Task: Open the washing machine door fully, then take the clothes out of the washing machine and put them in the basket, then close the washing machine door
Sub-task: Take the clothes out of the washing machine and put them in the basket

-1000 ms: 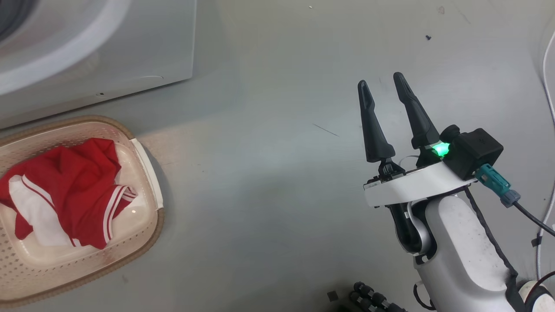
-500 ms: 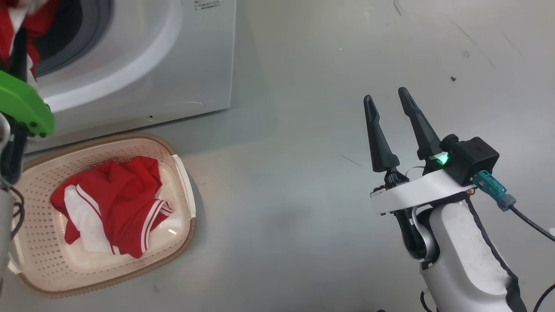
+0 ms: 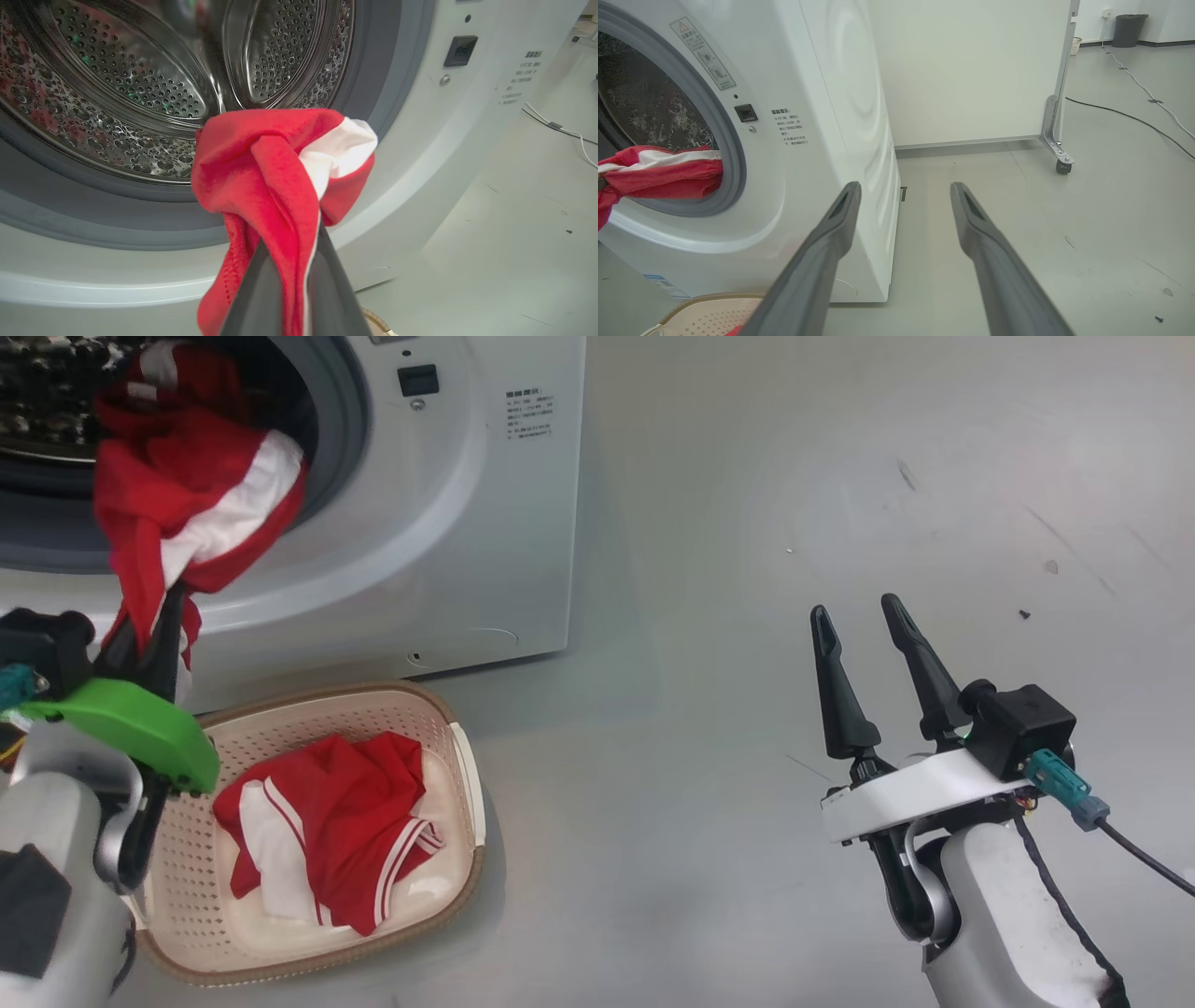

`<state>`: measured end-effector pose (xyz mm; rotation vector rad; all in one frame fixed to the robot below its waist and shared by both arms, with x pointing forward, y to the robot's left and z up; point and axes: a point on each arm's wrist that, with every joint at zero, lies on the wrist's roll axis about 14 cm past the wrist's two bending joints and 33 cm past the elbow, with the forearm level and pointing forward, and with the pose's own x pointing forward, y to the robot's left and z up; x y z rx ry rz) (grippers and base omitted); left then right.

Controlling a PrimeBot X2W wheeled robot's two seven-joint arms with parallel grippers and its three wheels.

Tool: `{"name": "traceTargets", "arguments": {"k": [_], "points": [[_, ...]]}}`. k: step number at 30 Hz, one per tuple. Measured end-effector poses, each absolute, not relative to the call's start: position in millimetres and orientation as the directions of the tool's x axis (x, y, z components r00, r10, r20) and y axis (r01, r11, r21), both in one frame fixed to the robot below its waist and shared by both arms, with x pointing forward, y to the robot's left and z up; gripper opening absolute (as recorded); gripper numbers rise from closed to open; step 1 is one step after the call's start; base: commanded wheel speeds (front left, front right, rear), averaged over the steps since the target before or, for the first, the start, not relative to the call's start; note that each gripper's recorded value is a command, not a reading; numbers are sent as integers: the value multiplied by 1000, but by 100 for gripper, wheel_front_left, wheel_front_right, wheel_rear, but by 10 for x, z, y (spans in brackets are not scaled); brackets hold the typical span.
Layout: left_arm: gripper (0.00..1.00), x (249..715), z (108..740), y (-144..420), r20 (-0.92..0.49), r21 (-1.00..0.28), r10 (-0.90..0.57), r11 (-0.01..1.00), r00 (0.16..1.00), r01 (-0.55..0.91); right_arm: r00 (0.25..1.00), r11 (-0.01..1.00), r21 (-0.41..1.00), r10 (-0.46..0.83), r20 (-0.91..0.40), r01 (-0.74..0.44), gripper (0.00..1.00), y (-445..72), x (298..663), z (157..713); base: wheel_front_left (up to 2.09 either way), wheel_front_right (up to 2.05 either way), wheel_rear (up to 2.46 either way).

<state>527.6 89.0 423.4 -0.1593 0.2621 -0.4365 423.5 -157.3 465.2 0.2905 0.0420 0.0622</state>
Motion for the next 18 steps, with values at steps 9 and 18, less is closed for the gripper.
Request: {"name": "traceTargets", "arguments": {"k": [9,18], "points": [[0,4863,4425,1090,-145,-171,-393,914,908,368,995,950,297,104,-13,-95,100,-1462,4052,4746,0,0,0],[0,4617,4687,1299,-81,-141,-323,940,943,310,987,939,306,158,21,-157,100,-1274,3947,4867,0,0,0]]}}
